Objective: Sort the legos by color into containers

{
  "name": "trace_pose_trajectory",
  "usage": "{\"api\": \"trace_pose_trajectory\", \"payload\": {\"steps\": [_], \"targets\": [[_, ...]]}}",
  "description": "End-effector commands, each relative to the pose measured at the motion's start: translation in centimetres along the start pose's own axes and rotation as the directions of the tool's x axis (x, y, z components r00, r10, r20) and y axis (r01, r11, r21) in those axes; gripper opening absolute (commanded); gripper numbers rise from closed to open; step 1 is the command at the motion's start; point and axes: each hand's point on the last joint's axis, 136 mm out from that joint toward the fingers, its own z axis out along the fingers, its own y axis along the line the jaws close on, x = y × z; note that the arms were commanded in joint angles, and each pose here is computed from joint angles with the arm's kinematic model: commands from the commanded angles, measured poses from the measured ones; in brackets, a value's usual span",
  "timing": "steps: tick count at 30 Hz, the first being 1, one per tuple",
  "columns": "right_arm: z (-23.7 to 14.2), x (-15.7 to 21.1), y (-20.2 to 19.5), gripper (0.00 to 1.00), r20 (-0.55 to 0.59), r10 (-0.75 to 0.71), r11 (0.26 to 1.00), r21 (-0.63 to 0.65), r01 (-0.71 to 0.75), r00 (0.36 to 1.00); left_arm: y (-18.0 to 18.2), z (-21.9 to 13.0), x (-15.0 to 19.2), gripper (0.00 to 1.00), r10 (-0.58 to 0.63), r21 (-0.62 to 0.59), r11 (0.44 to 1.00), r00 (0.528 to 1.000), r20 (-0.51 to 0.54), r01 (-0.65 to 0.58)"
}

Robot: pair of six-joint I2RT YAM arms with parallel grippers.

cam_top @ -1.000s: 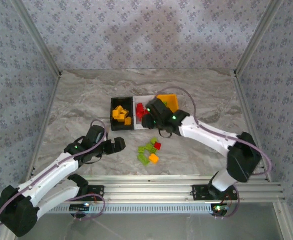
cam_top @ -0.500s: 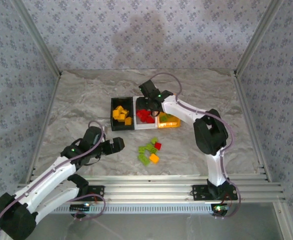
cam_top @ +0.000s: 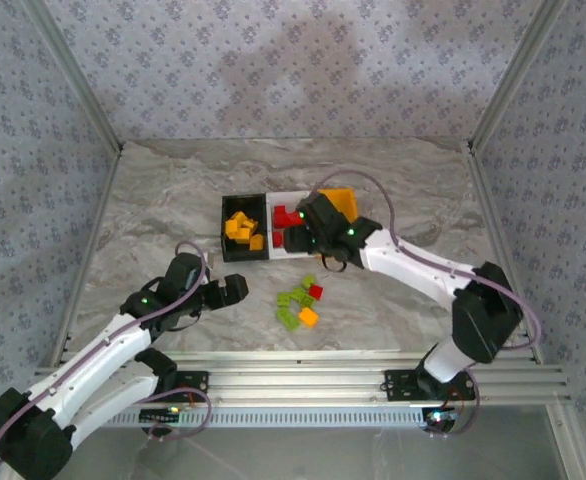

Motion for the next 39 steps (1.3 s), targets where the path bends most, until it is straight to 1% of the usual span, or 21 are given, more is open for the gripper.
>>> {"api": "trace_pose_trajectory", "payload": {"steps": [1, 5, 8, 12, 15, 18, 22, 25, 30, 35, 39], "targets": [[1.2, 3.6, -1.5, 0.67, -0.076, 0.009, 0.999, 0.040, -0.006, 0.997, 0.1, 0.1, 0.0, 1.00, -0.004, -0.006, 1.000, 1.000, -0.008, 0.004], [3.3, 6.1, -2.0, 0.72, -0.149, -0.009, 0.998, 0.055, 0.018, 0.989, 0.2, 0.3, 0.1, 1.00, -0.014, -0.005, 1.000, 1.000, -0.014, 0.013], [5.0, 7.3, -2.2, 0.72, -0.182, -0.018, 0.997, 0.076, 0.033, 0.983, 0.3, 0.4, 0.2, 1.00, -0.014, -0.011, 1.000, 1.000, -0.015, 0.014], [6.8, 8.1, -2.5, 0.70, -0.209, -0.020, 0.995, 0.095, 0.041, 0.978, 0.6, 0.5, 0.4, 1.00, -0.017, -0.016, 1.000, 1.000, -0.020, 0.017], [7.5, 8.3, -2.8, 0.67, -0.220, -0.020, 0.992, 0.115, 0.046, 0.975, 0.7, 0.5, 0.5, 0.99, -0.017, -0.018, 1.000, 1.000, -0.022, 0.017], [7.9, 8.9, -3.1, 0.61, -0.234, -0.020, 0.991, 0.125, 0.051, 0.972, 0.8, 0.5, 0.5, 1.00, -0.014, -0.021, 1.000, 1.000, -0.021, 0.013], [8.0, 9.2, -3.2, 0.49, -0.238, -0.018, 0.990, 0.131, 0.051, 0.971, 0.8, 0.6, 0.5, 1.00, -0.015, -0.021, 1.000, 1.000, -0.020, 0.015], [7.6, 8.5, -2.9, 0.41, -0.212, -0.022, 0.991, 0.123, 0.049, 0.977, 0.8, 0.7, 0.6, 1.00, -0.017, -0.021, 1.000, 1.000, -0.023, 0.017], [5.7, 6.4, -2.2, 0.34, -0.139, -0.023, 0.994, 0.103, 0.037, 0.990, 0.8, 0.7, 0.5, 1.00, -0.013, -0.020, 1.000, 1.000, -0.020, 0.013], [1.7, 3.0, -1.5, 0.33, -0.024, -0.009, 0.998, 0.064, 0.010, 1.000, 0.4, 0.7, 0.1, 0.99, -0.006, -0.014, 1.000, 1.000, -0.012, 0.006], [-0.3, 0.0, -3.2, 0.33, 0.041, 0.052, 0.996, 0.076, -0.055, 0.998, 0.2, 0.8, -0.2, 1.00, -0.003, -0.015, 1.000, 1.000, -0.015, 0.003]]}}
